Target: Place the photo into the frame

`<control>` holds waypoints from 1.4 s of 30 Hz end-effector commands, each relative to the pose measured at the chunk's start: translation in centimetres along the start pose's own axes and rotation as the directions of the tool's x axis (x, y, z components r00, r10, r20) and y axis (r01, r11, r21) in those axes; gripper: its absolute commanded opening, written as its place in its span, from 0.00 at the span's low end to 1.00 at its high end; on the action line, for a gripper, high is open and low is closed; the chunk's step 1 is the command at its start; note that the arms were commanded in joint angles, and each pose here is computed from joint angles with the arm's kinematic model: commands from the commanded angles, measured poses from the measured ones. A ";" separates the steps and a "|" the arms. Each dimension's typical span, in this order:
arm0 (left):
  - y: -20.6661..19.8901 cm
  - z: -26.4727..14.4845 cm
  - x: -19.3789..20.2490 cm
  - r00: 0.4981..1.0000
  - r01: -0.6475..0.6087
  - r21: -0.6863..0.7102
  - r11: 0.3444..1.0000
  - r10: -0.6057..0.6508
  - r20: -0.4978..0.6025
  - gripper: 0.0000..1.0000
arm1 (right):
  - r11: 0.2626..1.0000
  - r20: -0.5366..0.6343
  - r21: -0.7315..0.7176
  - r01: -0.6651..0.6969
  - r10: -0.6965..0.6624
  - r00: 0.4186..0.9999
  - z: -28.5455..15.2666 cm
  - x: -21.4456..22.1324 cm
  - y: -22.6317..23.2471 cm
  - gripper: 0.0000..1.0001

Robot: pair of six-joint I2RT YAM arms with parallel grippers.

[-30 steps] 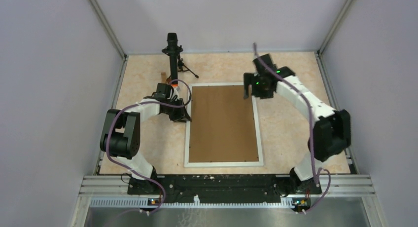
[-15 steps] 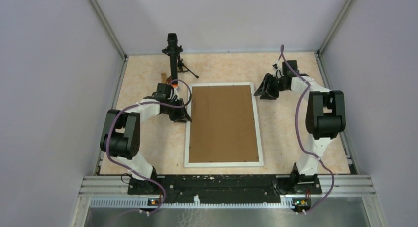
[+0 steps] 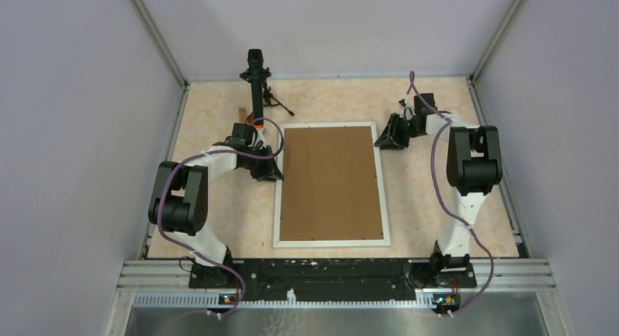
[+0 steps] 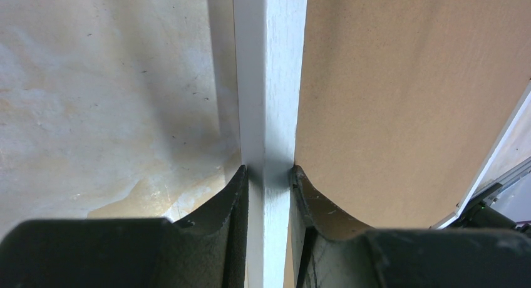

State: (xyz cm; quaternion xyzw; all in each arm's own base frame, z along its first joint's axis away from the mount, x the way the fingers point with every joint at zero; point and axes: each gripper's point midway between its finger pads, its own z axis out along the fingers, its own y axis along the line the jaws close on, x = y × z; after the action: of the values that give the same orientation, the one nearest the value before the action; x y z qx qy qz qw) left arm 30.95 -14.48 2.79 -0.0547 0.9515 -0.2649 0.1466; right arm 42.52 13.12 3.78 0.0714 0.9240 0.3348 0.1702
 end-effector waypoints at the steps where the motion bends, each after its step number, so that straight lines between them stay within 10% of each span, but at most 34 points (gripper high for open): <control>1: 7.1 0.7 7.0 0.975 0.002 -0.280 0.960 -0.064 -0.213 0.00 | 0.999 0.073 0.011 0.040 -0.041 0.997 0.0 -3.2 -0.3 0.33; 31: 6.9 0.7 6.9 0.975 -0.002 -0.272 0.962 -0.058 -0.213 0.00 | 0.998 -0.018 -0.042 0.037 -0.038 0.999 3.2 -1.7 -0.8 0.32; 42: 6.6 0.9 6.5 0.976 -0.009 -0.272 0.962 -0.051 -0.211 0.00 | 0.983 -0.103 0.166 0.077 -0.061 0.993 5.3 2.1 -0.5 0.32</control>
State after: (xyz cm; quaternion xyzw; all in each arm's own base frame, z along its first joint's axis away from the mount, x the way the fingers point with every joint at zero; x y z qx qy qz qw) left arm 30.92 -14.58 2.82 -0.0527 0.9522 -0.2659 0.1407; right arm 45.20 14.18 3.37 0.0530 0.9193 0.3485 0.1749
